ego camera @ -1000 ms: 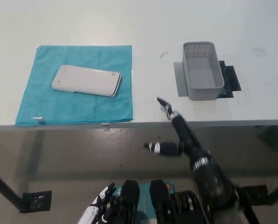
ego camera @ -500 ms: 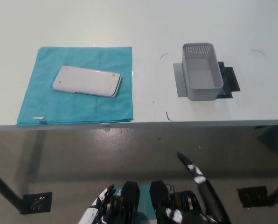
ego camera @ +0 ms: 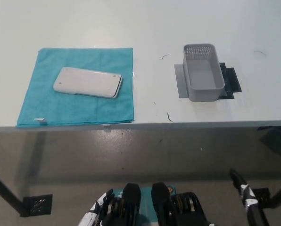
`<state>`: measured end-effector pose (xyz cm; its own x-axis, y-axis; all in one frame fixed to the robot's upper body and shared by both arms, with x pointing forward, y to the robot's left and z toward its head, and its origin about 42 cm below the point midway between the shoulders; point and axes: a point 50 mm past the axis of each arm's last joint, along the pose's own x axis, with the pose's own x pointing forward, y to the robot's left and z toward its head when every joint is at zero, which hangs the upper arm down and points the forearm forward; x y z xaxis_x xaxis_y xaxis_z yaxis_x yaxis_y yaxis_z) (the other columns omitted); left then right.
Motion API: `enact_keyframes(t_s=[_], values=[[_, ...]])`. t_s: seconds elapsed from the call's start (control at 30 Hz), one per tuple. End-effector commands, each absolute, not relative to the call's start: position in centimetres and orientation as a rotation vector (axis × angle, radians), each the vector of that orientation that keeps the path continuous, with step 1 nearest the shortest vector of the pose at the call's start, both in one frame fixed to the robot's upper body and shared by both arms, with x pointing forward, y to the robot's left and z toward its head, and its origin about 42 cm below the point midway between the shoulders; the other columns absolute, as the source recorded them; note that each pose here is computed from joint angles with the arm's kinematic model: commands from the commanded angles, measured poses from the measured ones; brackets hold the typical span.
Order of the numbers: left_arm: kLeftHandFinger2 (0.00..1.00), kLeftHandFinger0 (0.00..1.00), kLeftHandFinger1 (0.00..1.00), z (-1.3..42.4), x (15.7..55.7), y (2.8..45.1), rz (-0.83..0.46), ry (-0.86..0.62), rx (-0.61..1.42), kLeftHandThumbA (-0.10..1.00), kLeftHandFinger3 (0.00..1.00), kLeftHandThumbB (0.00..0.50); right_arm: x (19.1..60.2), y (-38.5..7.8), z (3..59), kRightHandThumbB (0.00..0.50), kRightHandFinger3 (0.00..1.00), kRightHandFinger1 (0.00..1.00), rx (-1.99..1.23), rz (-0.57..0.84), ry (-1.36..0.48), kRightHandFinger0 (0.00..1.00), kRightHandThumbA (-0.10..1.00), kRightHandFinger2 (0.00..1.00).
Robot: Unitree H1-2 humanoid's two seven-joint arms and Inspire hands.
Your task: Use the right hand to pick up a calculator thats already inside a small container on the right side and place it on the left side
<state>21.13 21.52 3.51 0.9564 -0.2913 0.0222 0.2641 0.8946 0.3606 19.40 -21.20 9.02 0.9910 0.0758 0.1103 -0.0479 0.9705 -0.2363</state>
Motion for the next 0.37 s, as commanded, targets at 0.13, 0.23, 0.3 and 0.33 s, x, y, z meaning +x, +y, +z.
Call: enact_keyframes(t_s=[0.13, 0.23, 0.3, 0.33], values=[[1.00, 1.00, 1.00, 4.0, 20.8, 22.7, -0.240, -0.141, 0.353, 1.00, 1.00, 0.000, 21.7, -25.0, 5.0, 0.287, 1.00, 1.00, -0.135, -0.094, -0.171, 1.00, 1.00, 1.00], [1.00, 1.00, 1.00, 4.4, 22.1, 22.6, -0.224, -0.161, 0.345, 1.00, 1.00, 0.007, 23.3, -25.6, 4.8, 0.284, 1.00, 1.00, -0.132, -0.083, -0.167, 1.00, 1.00, 1.00], [1.00, 1.00, 1.00, 4.8, 23.1, 22.6, -0.209, -0.183, 0.340, 1.00, 1.00, 0.002, 24.6, -25.8, 5.1, 0.303, 1.00, 1.00, -0.126, -0.060, -0.180, 1.00, 1.00, 1.00], [1.00, 1.00, 1.00, 4.8, 23.1, 22.6, -0.209, -0.183, 0.340, 1.00, 1.00, 0.002, 24.6, -25.8, 5.1, 0.303, 1.00, 1.00, -0.126, -0.060, -0.180, 1.00, 1.00, 1.00]])
